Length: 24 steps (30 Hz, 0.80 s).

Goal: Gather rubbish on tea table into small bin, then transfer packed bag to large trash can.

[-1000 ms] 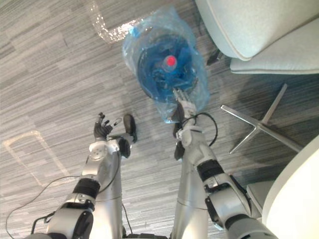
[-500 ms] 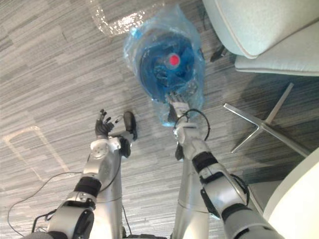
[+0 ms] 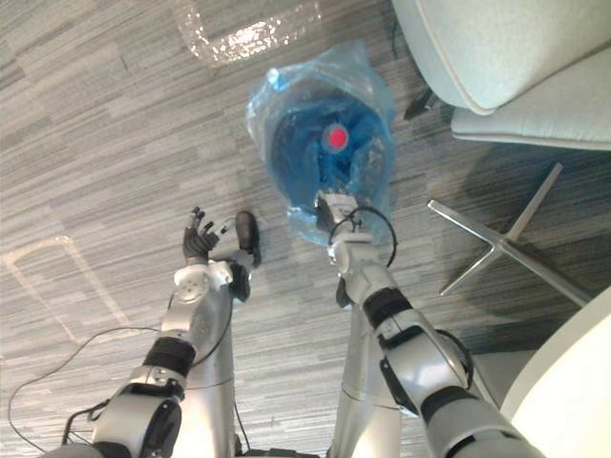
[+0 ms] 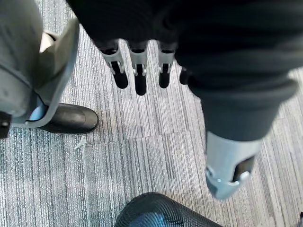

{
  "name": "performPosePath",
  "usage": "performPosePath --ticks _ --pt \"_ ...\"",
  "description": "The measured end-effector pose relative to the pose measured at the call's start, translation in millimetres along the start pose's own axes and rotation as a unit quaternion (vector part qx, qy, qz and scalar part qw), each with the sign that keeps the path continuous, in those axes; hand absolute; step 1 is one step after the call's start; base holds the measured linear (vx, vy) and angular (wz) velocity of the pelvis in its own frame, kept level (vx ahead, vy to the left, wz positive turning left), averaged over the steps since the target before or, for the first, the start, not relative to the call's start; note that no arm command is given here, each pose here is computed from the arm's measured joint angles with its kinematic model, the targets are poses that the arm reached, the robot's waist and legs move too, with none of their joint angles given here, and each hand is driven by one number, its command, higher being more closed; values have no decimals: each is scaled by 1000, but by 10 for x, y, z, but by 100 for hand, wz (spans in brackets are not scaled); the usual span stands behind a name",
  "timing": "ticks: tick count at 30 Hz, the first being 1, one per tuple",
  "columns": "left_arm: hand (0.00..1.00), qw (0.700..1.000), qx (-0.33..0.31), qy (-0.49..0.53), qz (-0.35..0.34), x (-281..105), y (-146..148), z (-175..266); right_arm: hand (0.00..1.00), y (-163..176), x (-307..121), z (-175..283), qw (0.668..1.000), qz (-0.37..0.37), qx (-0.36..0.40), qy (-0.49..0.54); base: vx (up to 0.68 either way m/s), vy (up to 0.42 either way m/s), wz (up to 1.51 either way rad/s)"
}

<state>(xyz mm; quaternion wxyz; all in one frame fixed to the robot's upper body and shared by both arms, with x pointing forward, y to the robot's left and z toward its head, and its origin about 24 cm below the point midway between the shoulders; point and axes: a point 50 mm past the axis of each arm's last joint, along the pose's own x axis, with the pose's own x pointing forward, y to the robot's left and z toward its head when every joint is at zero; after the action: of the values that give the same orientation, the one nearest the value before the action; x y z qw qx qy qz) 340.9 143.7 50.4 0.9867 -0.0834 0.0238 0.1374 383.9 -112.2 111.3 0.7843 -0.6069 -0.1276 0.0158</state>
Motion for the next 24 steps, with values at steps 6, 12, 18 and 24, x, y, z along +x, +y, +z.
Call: performPosePath --ticks 6,12,18,24 --pt "0 1000 0 1 0 -1 -3 -3 100 -16 0 12 1000 -5 10 -1 0 0 0" --pt "0 1000 5 23 1 -12 -2 -81 100 -71 -29 73 998 -28 54 -7 2 9 -2" --pt "0 997 21 69 12 -115 103 -324 100 -84 -170 130 993 -58 103 -20 -10 10 -3" --pt "0 990 51 130 13 -362 253 -696 100 128 -501 107 985 -42 166 -9 17 -15 5"
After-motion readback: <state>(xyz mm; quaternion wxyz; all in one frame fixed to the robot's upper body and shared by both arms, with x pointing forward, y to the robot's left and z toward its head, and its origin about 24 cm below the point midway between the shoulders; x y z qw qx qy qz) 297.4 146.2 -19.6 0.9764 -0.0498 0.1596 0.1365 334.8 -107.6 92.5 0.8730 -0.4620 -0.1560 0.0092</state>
